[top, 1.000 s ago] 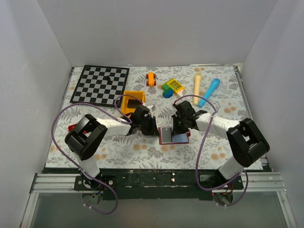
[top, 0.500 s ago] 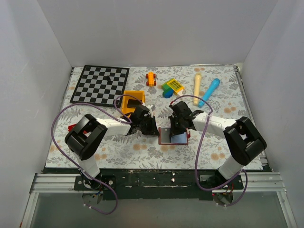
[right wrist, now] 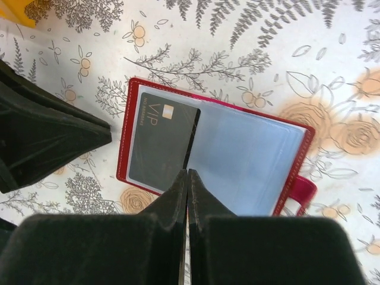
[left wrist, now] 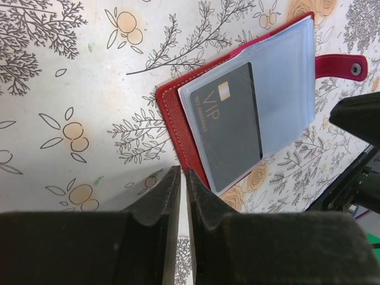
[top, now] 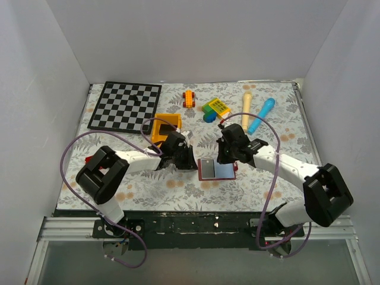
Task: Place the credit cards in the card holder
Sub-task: Insert the credit card into the card holder.
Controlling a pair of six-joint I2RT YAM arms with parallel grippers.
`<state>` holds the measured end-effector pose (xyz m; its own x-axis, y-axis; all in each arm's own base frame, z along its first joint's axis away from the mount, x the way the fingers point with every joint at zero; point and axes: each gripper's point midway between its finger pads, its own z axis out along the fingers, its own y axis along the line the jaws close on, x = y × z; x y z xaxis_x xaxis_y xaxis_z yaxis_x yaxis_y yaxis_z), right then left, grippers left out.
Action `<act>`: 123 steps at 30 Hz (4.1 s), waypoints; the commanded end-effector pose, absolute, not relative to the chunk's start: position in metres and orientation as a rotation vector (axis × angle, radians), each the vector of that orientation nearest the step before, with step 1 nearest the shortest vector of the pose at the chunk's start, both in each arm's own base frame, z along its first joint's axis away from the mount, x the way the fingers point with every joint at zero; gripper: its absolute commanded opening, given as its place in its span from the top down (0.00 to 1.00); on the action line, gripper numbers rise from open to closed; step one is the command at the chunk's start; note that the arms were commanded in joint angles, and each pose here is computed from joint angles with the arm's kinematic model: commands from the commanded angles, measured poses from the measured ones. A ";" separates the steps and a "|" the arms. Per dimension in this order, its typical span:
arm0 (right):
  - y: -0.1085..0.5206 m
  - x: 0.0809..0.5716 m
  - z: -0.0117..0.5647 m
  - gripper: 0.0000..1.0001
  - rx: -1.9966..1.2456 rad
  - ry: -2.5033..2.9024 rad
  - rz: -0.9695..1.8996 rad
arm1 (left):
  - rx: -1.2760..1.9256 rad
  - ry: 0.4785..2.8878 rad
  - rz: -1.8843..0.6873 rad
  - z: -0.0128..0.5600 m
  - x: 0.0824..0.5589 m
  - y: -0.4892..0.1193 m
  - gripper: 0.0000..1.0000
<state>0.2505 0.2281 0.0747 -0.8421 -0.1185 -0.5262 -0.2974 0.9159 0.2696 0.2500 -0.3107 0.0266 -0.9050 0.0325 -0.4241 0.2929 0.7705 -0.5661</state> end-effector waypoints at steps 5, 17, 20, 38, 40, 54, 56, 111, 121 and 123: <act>0.187 0.245 0.059 0.99 -0.179 2.600 0.312 | 0.290 2.401 -0.907 0.093 0.267 -0.314 0.90; 0.191 0.243 0.049 0.60 -0.125 2.590 0.465 | 0.404 2.405 -1.001 0.085 0.274 -0.361 0.91; 0.193 0.243 0.050 0.60 -0.115 2.587 0.529 | 0.413 2.429 -1.011 0.076 0.269 -0.365 0.92; 0.202 0.244 0.042 0.68 -0.074 2.605 0.713 | 0.428 2.485 -1.032 0.050 0.253 -0.367 0.95; 0.200 0.243 0.040 0.68 -0.066 2.613 0.707 | 0.425 2.491 -1.031 0.048 0.252 -0.367 0.95; 0.188 0.243 0.035 0.66 -0.041 2.624 0.621 | 0.415 2.504 -1.029 0.042 0.249 -0.363 0.96; 0.191 0.243 0.034 0.66 -0.040 2.628 0.639 | 0.414 2.505 -1.025 0.042 0.249 -0.362 0.96; 0.265 0.254 0.055 0.63 -0.129 2.515 1.192 | 0.362 2.504 -1.018 0.051 0.229 -0.340 0.98; 0.273 0.257 0.060 0.63 -0.146 2.499 1.242 | 0.337 2.537 -0.962 0.040 0.221 -0.324 0.99; 0.273 0.257 0.060 0.63 -0.149 2.499 1.245 | 0.320 2.559 -0.945 0.032 0.217 -0.319 0.99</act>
